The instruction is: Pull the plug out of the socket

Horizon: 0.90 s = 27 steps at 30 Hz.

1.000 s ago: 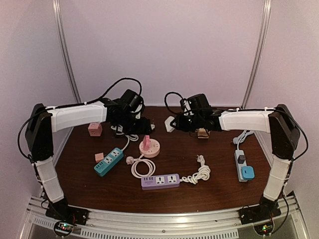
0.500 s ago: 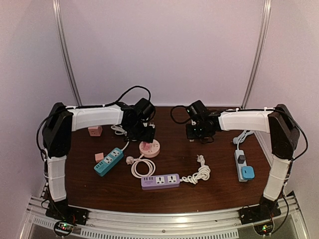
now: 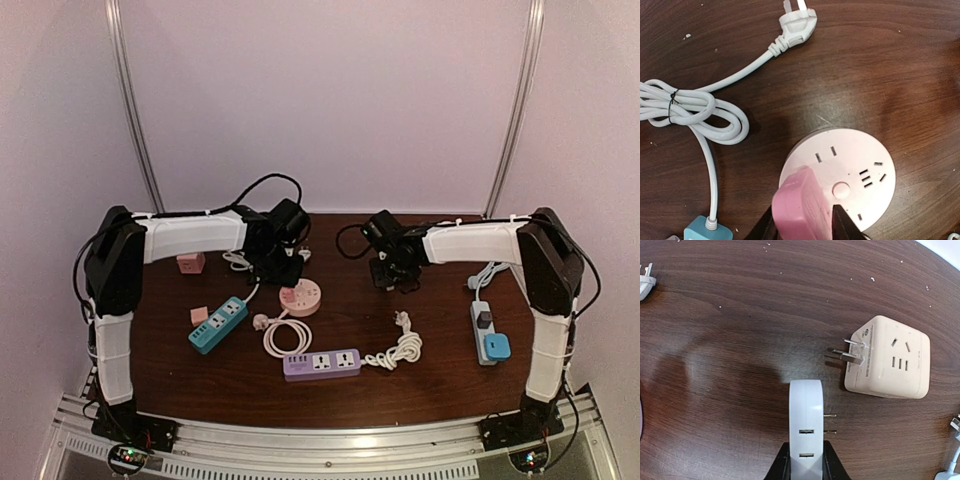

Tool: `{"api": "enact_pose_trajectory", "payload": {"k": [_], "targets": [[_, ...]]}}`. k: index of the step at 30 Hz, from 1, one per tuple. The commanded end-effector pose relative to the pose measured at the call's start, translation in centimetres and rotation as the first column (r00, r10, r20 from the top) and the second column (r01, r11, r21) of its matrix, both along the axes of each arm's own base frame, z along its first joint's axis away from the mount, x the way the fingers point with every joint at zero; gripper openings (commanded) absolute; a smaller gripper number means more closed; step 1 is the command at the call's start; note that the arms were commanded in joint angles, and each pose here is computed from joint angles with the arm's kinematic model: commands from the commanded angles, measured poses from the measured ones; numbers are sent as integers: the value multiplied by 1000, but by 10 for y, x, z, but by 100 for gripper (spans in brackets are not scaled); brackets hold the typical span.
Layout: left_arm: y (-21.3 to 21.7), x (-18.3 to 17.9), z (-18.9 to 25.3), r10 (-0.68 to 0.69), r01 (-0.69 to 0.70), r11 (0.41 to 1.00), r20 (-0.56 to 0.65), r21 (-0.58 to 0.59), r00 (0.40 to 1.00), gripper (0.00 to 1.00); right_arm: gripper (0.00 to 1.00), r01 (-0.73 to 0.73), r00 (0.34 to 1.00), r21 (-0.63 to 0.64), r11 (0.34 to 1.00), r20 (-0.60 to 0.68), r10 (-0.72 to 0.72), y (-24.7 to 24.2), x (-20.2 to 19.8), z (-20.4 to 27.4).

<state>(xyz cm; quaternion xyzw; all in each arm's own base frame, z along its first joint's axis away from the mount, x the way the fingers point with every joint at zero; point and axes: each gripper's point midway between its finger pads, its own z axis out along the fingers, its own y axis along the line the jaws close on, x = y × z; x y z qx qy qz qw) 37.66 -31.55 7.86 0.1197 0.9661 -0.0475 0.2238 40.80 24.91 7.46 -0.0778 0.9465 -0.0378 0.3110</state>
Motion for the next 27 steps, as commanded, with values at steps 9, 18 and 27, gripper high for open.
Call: {"api": "enact_pose_trajectory", "payload": {"k": [9, 18, 27], "targets": [[8, 3, 14, 0, 1, 999, 23, -35, 1000, 31, 33, -51, 999, 90, 995, -4, 51, 31, -3, 8], [9, 1, 15, -7, 8, 999, 22, -46, 1000, 26, 36, -129, 990, 285, 950, -23, 141, 73, -13, 17], [8, 0, 15, -17, 18, 998, 17, -56, 1000, 21, 20, -222, 939, 718, 660, -27, 344, 158, -38, 36]]}}
